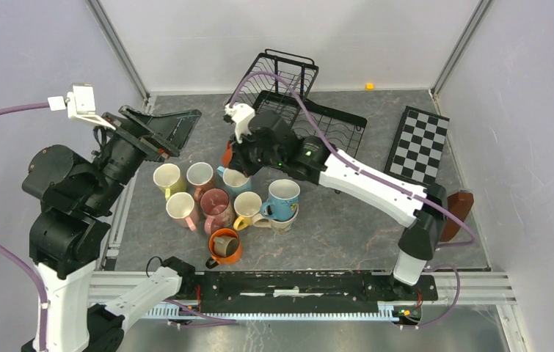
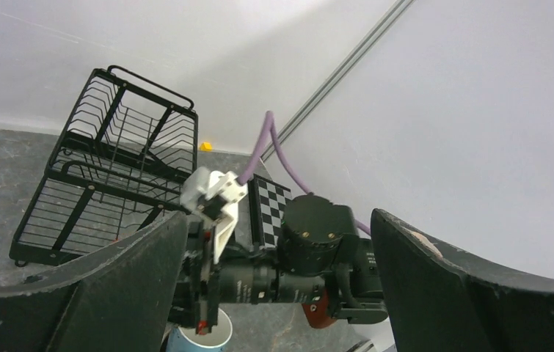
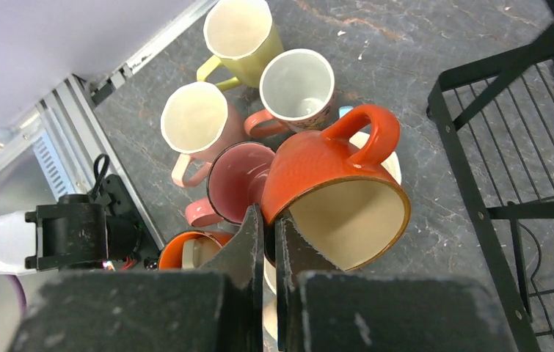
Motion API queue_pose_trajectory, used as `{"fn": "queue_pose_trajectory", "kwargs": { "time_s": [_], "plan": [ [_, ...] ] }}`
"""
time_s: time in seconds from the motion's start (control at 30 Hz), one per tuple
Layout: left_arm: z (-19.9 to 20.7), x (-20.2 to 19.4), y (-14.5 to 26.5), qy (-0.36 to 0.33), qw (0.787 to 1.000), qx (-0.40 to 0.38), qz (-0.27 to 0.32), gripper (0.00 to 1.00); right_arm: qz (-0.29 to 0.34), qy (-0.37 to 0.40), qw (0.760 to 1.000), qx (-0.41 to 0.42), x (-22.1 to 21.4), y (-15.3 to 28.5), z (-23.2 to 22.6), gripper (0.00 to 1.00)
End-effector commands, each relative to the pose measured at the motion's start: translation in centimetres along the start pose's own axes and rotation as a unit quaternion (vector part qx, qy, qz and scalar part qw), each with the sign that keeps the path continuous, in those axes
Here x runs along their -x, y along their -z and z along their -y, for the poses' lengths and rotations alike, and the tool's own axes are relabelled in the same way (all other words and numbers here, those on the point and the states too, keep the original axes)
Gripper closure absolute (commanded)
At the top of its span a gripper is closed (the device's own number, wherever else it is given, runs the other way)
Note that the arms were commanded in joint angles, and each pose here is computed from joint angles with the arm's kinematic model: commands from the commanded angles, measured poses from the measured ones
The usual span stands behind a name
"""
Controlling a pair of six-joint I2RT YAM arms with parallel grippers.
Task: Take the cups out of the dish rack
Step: Place the cup into the cup.
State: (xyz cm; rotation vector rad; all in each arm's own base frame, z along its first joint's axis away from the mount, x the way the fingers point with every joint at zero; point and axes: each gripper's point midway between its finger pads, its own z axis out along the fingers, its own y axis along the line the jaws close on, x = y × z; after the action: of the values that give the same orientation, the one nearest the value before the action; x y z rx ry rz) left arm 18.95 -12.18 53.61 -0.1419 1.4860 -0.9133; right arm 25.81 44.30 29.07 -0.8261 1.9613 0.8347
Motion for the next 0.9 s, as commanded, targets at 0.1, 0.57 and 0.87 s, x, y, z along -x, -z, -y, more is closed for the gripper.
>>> {"fn": "queue_pose_trajectory", "kwargs": {
  "time_s": [0.1,0.57,0.87],
  "plan": [
    [0.0,1.0,0.7,-0.029,0.999,0.003,0.016,0.00,-0.037,0.057,0.997,-0.038,-0.7,-1.8,-1.6,1.00],
    [-0.1,1.9,1.9,-0.036,0.999,0.011,0.036,0.00,-0.120,0.086,0.986,-0.078,-5.8,-3.2,-1.3,1.00],
    [-0.2,1.6,1.9,-0.036,0.999,0.010,0.033,0.00,-0.159,0.100,0.978,-0.086,-8.8,-3.3,-1.4,1.00]
  ]
}}
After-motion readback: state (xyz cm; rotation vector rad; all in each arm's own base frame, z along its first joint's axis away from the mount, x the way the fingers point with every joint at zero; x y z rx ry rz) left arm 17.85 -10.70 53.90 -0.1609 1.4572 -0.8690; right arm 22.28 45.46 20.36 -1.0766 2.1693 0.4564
